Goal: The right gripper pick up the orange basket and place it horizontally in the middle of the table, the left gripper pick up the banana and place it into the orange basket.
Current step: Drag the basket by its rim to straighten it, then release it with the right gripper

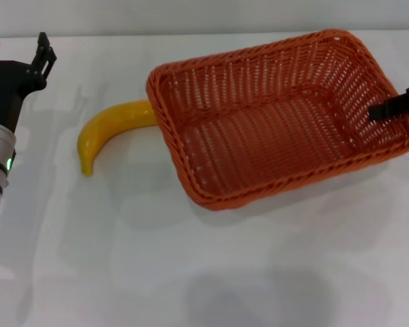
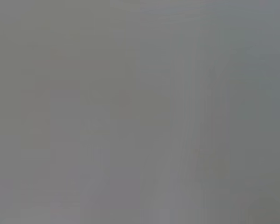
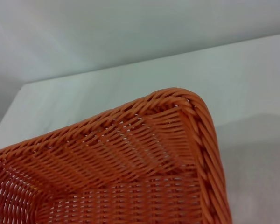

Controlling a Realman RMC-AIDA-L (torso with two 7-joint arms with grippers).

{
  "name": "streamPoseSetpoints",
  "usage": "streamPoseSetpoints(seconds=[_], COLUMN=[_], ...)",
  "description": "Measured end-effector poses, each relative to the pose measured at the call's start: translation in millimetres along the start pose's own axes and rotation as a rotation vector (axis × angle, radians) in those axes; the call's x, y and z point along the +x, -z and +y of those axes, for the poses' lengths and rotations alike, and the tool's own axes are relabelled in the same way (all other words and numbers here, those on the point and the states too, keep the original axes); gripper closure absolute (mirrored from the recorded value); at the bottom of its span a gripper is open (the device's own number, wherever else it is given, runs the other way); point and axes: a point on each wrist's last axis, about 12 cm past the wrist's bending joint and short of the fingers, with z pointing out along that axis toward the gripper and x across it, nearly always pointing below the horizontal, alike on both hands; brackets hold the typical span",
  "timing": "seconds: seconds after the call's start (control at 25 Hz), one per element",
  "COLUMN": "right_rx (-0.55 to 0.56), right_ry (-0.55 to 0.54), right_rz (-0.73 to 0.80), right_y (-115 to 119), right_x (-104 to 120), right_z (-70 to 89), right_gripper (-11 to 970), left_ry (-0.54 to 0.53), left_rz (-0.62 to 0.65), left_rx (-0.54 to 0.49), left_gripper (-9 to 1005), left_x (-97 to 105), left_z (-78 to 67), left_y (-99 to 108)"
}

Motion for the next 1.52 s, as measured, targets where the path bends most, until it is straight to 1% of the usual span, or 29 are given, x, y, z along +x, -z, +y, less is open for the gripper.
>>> streamPoseSetpoints(seconds=[0.64, 1.04, 1.52], right_rx=[-0.014, 0.01, 0.044], right_ry=[-0.031, -0.066, -0.069], right_rz=[-0.058, -0.124, -0.127], right_y=[-17, -14, -14], right_x=[10, 15, 18], right_z=[-0.4, -9.7, -14.8], right_gripper=[785, 778, 769], left_ry=[-0.007, -0.008, -0.01], left_rz=[0.002, 0.0, -0.002], left_rx=[-0.015, -0.017, -0.016], left_gripper=[163, 163, 163], left_x=[1, 1, 0], left_z=[4.3, 5.2, 5.5], left_y=[2, 3, 2])
